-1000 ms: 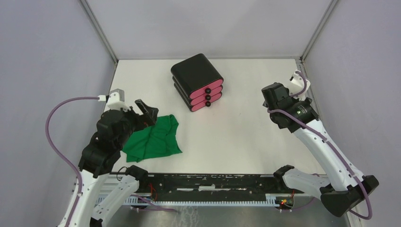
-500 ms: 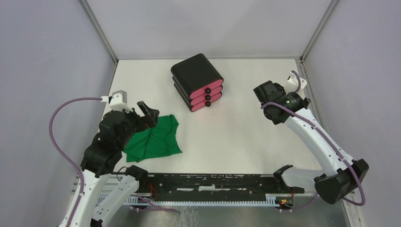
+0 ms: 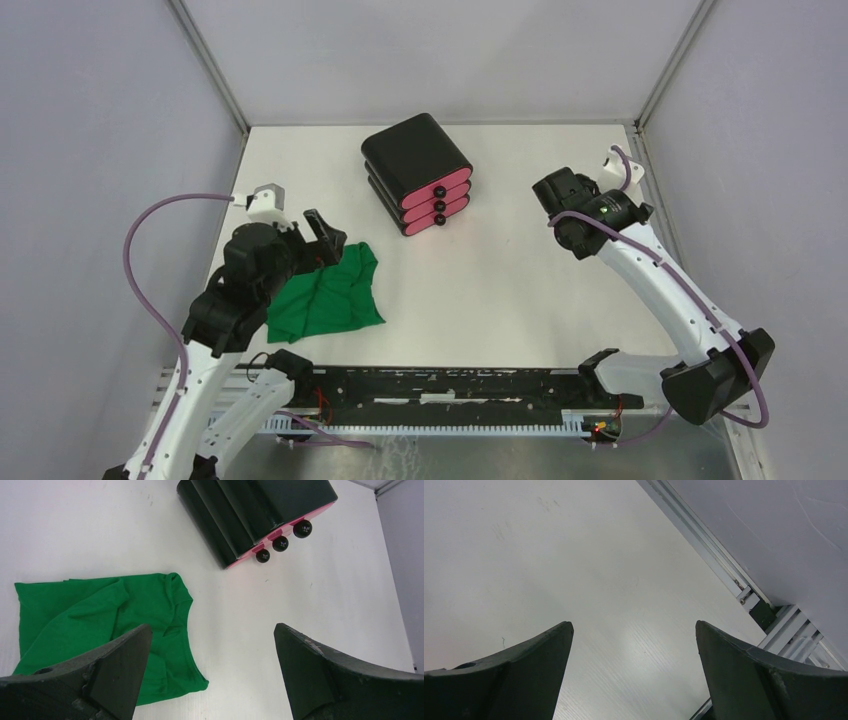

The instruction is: Organize the makeup

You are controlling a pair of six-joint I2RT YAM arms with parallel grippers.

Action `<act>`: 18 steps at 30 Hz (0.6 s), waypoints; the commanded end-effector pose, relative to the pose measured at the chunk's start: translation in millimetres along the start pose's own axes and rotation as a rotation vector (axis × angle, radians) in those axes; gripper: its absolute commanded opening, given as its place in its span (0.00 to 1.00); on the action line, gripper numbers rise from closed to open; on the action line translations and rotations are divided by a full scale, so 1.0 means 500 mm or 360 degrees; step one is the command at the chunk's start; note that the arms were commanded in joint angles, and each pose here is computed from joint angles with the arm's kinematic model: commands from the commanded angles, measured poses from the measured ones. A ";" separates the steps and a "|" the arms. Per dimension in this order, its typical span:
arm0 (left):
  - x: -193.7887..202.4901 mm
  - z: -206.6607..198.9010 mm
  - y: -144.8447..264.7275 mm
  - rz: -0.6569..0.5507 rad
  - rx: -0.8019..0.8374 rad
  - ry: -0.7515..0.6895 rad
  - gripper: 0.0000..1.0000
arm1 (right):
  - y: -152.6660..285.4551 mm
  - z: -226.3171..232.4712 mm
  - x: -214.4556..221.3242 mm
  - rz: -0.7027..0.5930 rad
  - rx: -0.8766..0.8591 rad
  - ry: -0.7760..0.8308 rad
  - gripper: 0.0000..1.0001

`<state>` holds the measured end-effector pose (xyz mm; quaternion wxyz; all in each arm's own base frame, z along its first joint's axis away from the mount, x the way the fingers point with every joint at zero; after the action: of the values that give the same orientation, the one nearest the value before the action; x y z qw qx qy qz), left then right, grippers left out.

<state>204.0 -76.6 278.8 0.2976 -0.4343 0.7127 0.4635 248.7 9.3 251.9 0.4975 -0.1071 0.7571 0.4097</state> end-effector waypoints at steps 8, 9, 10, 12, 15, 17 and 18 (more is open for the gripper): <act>-0.035 -0.030 -0.018 -0.0095 0.0089 0.0002 0.99 | 0.034 0.077 0.002 0.0050 -0.0543 0.0139 0.99; -0.031 -0.024 -0.023 -0.0085 0.0060 -0.0002 0.99 | 0.039 0.083 0.006 0.0053 -0.0609 0.0159 0.99; -0.029 -0.018 -0.027 -0.0081 0.0030 0.0001 0.99 | 0.046 0.087 0.005 0.0037 -0.0683 0.0170 0.99; -0.020 -0.009 -0.038 -0.0048 -0.0022 0.0007 0.99 | 0.053 0.090 0.007 -0.0001 -0.0777 0.0183 0.99; -0.016 -0.008 -0.047 -0.0010 -0.0050 0.0015 0.99 | 0.052 0.073 0.000 -0.0092 -0.0777 0.0098 0.99; -0.015 -0.008 -0.050 0.0003 -0.0061 0.0020 0.99 | 0.055 0.066 -0.003 -0.0131 -0.0801 0.0068 0.99; -0.012 -0.004 -0.051 0.0010 -0.0077 0.0028 0.99 | 0.056 0.064 -0.004 -0.0145 -0.0813 0.0056 0.99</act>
<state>224.4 -83.3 267.2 0.2854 -0.4257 0.7119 0.4802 247.7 46.4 242.2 0.4254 -0.2273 0.6753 0.5580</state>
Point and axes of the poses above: each gripper's point midway between its finger pads, its own y axis back along the fingers, its own z axis along the line the jaws close on, x = y × z, the point moved 2 cm from there along y, back along the fingers, and after that the axes turned 2 degrees about y, right-handed, at the moved point
